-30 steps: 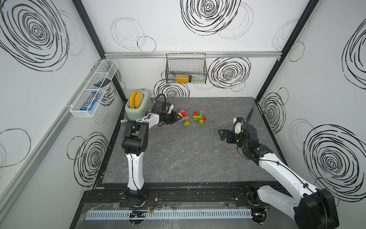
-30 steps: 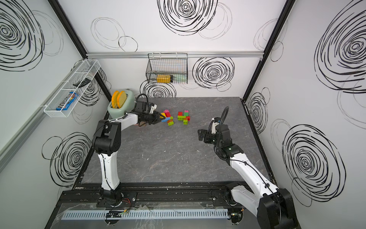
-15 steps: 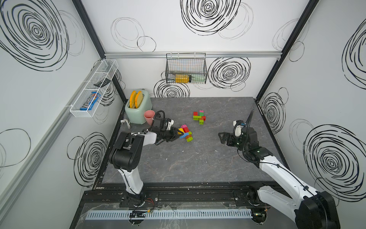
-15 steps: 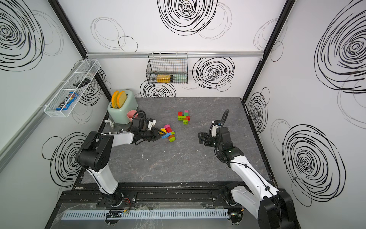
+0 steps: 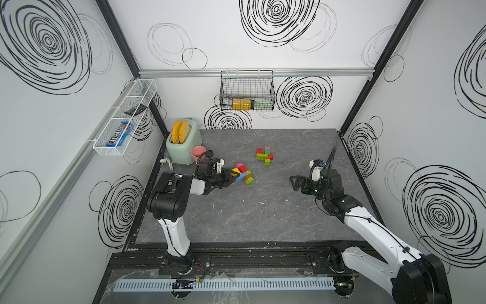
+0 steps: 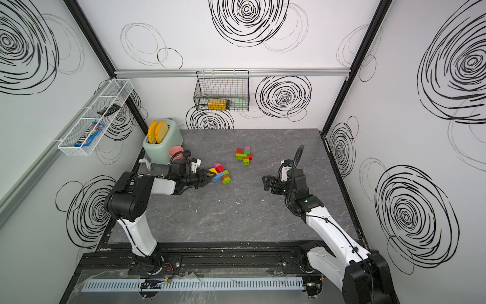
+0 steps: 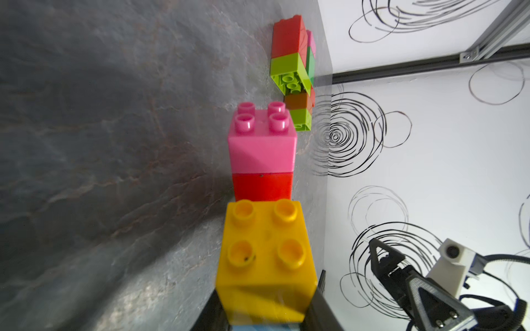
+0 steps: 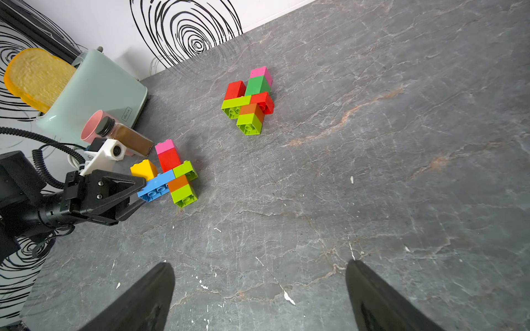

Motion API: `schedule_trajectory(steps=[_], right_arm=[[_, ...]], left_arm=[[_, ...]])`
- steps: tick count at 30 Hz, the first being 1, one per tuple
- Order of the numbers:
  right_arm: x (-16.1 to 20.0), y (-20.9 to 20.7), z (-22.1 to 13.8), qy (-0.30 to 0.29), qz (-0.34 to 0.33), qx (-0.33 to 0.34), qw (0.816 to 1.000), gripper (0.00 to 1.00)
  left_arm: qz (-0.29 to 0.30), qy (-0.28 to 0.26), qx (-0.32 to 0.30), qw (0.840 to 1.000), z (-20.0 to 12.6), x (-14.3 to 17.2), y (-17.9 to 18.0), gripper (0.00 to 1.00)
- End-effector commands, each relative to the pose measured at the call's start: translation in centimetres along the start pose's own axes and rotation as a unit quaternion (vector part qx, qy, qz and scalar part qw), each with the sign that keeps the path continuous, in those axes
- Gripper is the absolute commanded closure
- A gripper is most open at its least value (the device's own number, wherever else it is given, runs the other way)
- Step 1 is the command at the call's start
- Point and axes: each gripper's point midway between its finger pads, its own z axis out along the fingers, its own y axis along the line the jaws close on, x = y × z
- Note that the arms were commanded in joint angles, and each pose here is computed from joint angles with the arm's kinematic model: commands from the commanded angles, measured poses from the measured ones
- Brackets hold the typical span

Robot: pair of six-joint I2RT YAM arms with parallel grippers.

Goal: Assemble the number 4 with lego
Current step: Place the lego brick at the center of the board.

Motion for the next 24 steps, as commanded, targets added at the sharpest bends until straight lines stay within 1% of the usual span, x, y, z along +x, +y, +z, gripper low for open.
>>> schedule_trajectory(steps=[1,14,24], right_arm=[[-0.6,0.1,-0.2,-0.006,-0.004,0.001,1.000,0.03],[-0.4,0.0,0.1,0.000,-0.004,0.003,1.000,0.03],[-0.3,-0.2,0.3,0.004,-0.006,0.008,1.000,0.03]], left_arm=[[-0.002,-0.013,0.042,0.999,-0.3,-0.9,-1.1,0.64],[-0.039,-0.040,0.054,0.997,-0.7,-1.5,0.3,0.58],[-0.041,-0.055,0.040,0.997,-0.7,-2.2,1.0,0.53]])
